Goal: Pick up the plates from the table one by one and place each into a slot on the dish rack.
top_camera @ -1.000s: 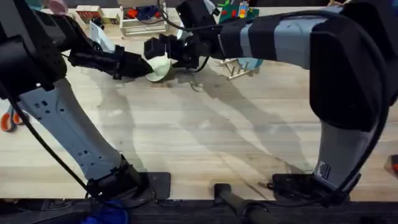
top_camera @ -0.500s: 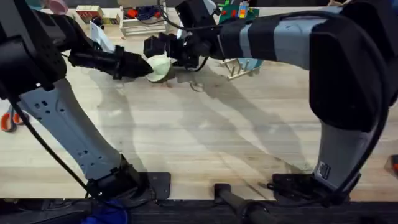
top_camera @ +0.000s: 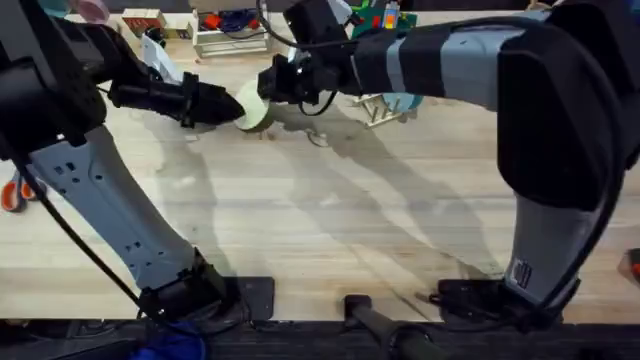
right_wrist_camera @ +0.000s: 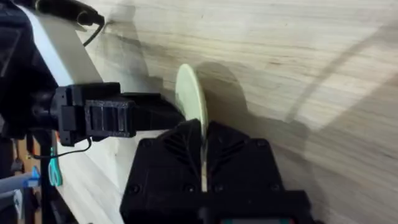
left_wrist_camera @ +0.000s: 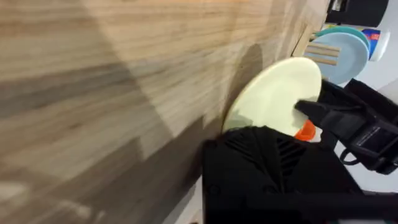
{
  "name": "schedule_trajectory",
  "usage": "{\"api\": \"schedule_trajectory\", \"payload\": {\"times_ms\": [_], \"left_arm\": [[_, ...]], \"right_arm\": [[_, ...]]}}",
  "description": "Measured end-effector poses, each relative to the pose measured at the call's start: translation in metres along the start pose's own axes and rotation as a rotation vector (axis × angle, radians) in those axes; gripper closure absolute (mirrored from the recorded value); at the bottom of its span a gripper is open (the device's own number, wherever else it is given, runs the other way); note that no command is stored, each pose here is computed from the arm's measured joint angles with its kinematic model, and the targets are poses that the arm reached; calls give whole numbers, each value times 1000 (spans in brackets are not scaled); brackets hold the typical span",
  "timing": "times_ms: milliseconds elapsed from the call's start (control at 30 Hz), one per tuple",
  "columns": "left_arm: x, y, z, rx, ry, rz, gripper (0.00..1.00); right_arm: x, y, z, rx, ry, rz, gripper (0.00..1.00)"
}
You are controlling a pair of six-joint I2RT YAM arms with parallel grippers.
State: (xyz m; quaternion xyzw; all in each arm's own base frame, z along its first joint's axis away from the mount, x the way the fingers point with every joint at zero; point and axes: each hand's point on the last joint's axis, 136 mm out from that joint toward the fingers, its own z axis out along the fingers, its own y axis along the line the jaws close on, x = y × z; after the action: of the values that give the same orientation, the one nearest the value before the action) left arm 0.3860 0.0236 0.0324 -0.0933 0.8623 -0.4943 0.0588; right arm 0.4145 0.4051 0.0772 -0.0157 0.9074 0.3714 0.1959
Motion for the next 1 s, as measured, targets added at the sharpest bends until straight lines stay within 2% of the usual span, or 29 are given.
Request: {"api": "schedule_trajectory", "payload": {"times_ms": [700,900,1000], "left_arm": [[0,0,0,1,-1,-2,960],[5,-2,-1,-10,24,-10,960],[11,-3,-2,-42,53,-4,960]], "right_arm": [[0,1,0,-8,2,-1,973],[4,1,-3,-43,54,-5,973],[11,-3,-6,-52,100,-29,973]]}}
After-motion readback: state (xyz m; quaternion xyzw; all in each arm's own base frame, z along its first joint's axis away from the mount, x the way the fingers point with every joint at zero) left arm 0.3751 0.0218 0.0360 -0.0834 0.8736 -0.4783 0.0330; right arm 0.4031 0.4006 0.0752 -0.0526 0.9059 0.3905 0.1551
